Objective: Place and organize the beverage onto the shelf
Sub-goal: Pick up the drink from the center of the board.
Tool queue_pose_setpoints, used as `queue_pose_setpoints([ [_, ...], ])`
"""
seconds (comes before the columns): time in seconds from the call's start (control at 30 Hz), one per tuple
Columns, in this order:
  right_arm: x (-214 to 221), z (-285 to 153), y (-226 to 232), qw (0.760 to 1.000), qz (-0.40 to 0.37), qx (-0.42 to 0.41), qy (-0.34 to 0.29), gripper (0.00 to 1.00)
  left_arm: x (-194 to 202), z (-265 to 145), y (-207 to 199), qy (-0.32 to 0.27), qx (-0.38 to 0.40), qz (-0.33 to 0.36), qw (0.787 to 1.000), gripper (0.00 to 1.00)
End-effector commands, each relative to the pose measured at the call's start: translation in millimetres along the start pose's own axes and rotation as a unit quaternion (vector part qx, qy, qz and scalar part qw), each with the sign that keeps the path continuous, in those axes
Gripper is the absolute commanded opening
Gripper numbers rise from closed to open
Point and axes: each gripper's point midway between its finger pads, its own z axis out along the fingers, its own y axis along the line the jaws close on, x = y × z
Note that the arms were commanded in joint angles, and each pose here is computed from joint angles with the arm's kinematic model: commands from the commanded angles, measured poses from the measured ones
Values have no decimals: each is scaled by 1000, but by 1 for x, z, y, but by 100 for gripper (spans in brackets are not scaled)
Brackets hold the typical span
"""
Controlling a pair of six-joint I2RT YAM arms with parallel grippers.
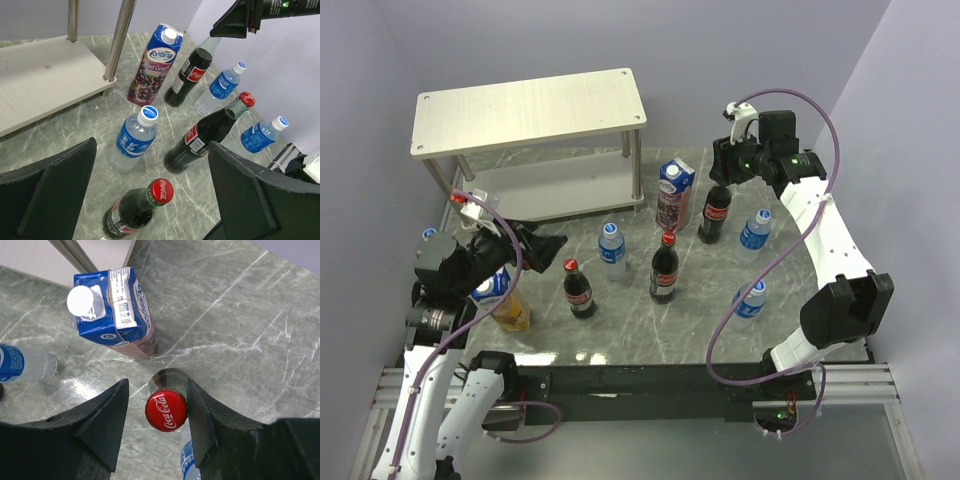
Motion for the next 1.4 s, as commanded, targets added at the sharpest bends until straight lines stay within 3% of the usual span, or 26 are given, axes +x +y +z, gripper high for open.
queue_pose_setpoints([
  [0.0,-5,8,3,1000,-4,-4,-6,56,-9,-2,-4,-15,4,19,1000,100],
  [0.37,-3,10,0,1000,-3,6,-2,50,-9,-4,-5,-16,6,18,1000,99],
  [0.57,-3,8,0,1000,-1,6,0,25,-9,-3,-7,-15,10,16,1000,99],
  [0.6,-5,7,0,1000,-1,6,-2,15,-10,-3,-8,-17,11,15,1000,100],
  [0.7,-16,-3,0,999,-3,16,-28,0,-15,-2,-12,-19,21,13,1000,99],
  [1.0,-77,-59,3,994,-10,45,-98,0,-42,12,-30,-33,71,-5,997,99],
  [1.37,-96,-81,11,991,-11,52,-119,0,-62,50,-63,-19,109,15,994,100],
])
